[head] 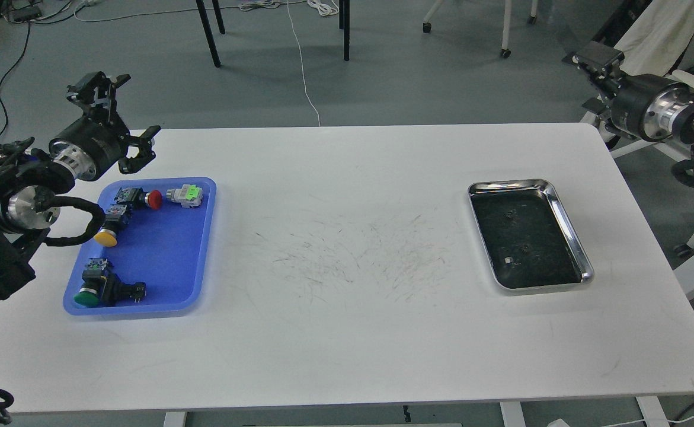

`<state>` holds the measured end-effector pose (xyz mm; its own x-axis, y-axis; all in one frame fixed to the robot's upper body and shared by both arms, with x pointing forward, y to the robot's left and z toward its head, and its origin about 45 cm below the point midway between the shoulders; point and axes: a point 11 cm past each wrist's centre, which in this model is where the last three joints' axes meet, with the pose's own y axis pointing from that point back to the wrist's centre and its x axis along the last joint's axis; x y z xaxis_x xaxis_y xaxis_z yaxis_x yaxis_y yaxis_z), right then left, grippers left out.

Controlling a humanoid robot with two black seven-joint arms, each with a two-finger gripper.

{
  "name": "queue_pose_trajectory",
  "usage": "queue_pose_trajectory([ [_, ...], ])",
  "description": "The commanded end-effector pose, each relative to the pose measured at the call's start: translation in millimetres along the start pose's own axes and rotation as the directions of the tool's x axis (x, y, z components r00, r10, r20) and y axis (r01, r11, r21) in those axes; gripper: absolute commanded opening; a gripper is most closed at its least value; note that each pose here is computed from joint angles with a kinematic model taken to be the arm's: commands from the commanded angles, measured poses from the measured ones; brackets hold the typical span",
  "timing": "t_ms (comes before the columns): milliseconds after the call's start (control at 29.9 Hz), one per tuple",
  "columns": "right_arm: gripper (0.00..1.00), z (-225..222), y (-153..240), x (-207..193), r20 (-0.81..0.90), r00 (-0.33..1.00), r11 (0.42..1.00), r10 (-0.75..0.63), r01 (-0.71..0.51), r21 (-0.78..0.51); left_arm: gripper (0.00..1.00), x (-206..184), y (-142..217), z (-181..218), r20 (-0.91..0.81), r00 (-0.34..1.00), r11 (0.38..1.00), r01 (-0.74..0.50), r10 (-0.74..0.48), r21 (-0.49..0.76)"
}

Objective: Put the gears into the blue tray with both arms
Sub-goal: 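Raise the right arm up and away from the metal tray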

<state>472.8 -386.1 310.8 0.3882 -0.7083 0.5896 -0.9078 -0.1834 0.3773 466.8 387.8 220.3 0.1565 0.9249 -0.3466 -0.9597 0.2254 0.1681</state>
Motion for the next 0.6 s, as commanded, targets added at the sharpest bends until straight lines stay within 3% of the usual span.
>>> queue_pose_trajectory([
  [0,0.99,-1.9,-4.8,9.6,-0.187,0.982,1.0,-0.011,0.006,-0.027,0.99,3.4,1.9,3.5,0.002,1.0,1.0,-0.006,0.006,-0.006],
  [167,0.98,-0.9,-14.7,-7.0,-0.416,0.902,0.988,-0.115,0.058,-0.146,0.99,3.5,2.0,4.8,-0.001,1.0,1.0,-0.006,0.006,-0.011],
  [301,0.98,-9.1,-23.6,-28.5,-0.512,0.84,0.981,-0.182,0.118,-0.156,0.99,4.6,2.7,6.2,-0.002,1.0,1.0,-0.007,0.007,-0.013],
  [569,0.98,-4.1,-28.1,-74.9,-0.778,0.531,0.936,-0.336,0.279,-0.214,0.99,5.1,3.3,7.2,-0.001,1.0,1.0,-0.003,0.003,-0.015],
])
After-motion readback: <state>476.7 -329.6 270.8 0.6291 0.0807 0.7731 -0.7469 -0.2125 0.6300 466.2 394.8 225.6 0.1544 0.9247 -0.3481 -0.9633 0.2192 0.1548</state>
